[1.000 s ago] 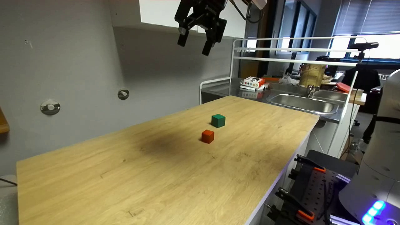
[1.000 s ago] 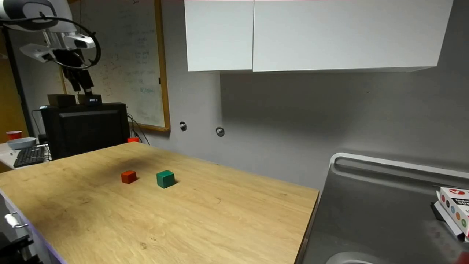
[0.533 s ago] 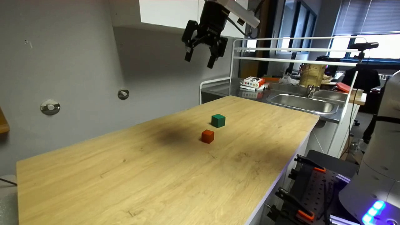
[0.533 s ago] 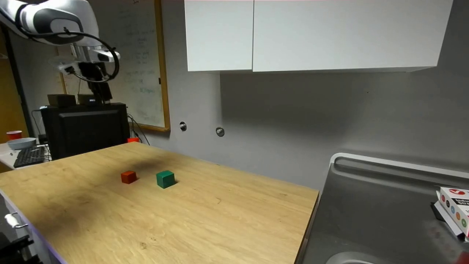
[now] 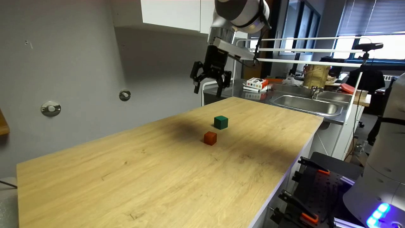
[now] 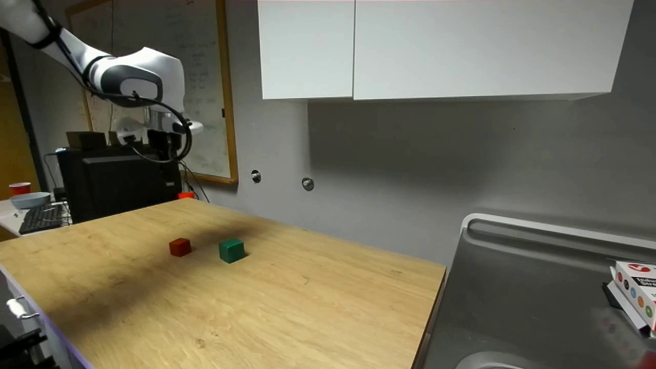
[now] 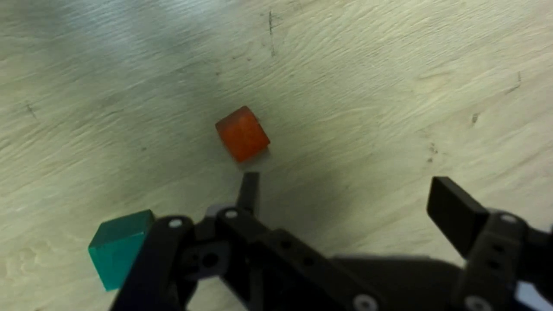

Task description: Put the orange block on the green block

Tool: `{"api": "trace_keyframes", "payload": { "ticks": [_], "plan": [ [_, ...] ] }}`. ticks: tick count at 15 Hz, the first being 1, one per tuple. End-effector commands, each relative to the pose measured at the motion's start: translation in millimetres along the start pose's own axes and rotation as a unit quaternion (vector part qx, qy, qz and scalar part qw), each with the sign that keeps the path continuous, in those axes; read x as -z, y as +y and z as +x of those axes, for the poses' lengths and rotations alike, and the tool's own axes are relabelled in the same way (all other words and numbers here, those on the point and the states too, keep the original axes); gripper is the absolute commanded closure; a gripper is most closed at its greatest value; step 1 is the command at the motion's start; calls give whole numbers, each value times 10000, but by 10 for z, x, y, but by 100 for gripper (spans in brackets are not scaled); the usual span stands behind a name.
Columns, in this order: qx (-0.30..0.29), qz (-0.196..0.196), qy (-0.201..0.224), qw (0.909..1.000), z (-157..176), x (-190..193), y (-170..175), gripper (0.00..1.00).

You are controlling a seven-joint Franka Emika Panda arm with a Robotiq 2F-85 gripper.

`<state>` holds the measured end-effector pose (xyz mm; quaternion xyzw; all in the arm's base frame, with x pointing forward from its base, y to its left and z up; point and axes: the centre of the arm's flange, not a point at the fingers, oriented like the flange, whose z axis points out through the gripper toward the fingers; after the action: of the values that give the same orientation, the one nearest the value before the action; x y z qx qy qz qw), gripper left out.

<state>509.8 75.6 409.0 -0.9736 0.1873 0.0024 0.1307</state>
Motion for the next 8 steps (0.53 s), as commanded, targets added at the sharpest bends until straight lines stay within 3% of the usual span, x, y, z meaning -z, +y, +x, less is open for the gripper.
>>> {"api": "trace_keyframes", "payload": {
  "ticks": [1, 8],
  "plan": [
    [-436, -32, -427, 9981, 230, -429, 35, 0],
    [-961, -199, -1168, 9883, 373, -1107, 238, 0]
  ]
}}
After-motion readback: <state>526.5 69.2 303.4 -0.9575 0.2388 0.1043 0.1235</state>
